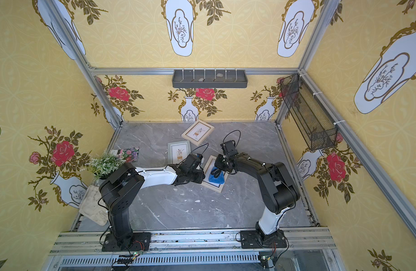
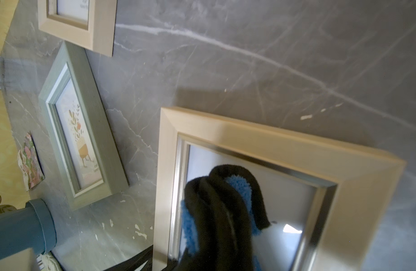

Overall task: Wipe the picture frame with a cloth
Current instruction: Wipe the dirt from the picture frame.

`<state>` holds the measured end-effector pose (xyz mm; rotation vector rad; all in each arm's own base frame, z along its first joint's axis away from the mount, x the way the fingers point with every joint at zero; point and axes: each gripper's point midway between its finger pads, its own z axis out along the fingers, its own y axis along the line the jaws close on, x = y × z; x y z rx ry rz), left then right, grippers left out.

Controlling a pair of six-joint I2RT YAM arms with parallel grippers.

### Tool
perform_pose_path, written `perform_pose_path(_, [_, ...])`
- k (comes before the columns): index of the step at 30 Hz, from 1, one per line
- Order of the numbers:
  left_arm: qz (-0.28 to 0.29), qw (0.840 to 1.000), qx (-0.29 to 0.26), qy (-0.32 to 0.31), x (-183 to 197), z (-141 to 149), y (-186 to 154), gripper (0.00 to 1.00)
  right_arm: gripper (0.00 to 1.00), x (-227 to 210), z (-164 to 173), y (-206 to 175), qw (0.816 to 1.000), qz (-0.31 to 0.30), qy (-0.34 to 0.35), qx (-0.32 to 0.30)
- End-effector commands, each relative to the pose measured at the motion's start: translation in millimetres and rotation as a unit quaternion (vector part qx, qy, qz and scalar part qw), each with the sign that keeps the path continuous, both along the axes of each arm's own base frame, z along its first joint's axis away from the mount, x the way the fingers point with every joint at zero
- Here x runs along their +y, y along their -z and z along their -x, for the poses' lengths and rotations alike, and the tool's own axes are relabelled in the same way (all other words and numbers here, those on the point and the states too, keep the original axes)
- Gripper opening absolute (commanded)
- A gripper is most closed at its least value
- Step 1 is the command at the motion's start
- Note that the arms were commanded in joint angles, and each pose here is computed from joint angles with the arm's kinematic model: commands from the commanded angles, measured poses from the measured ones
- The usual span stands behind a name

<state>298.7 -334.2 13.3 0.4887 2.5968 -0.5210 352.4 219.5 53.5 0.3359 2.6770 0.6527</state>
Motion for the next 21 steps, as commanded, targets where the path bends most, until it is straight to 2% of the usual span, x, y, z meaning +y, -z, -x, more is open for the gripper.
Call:
perform_pose_path(1, [-0.116, 0.99, 0.066, -0.04, 59, 32, 39, 0.18, 0.0, -20, -16, -10, 0.999, 0.029, 0.02, -0.033])
perform_pose_path(5, [-0.114, 0.989, 0.071, -0.059, 68, 38, 40, 0.16, 0.0, -18, -32, -30, 0.997, 0.027, 0.017, -0.074])
perform_pose_path(9, [-0.11, 0.988, 0.083, -0.074, 70, 42, 41, 0.16, 0.0, 9, -53, -40, 0.994, 0.016, -0.006, -0.108])
perform_pose_path(12, [-0.108, 0.986, 0.09, -0.087, 73, 44, 40, 0.16, 0.0, 34, -65, -25, 0.992, 0.038, -0.026, -0.115])
perform_pose_path(16, [-0.109, 0.986, 0.092, -0.09, 74, 46, 39, 0.16, 0.0, 61, -75, 5, 0.995, 0.019, -0.039, -0.088])
perform_pose_path(21, [-0.122, 0.98, 0.1, -0.118, 84, 48, 41, 0.14, 0.0, 36, -75, 18, 0.997, 0.034, -0.012, -0.068])
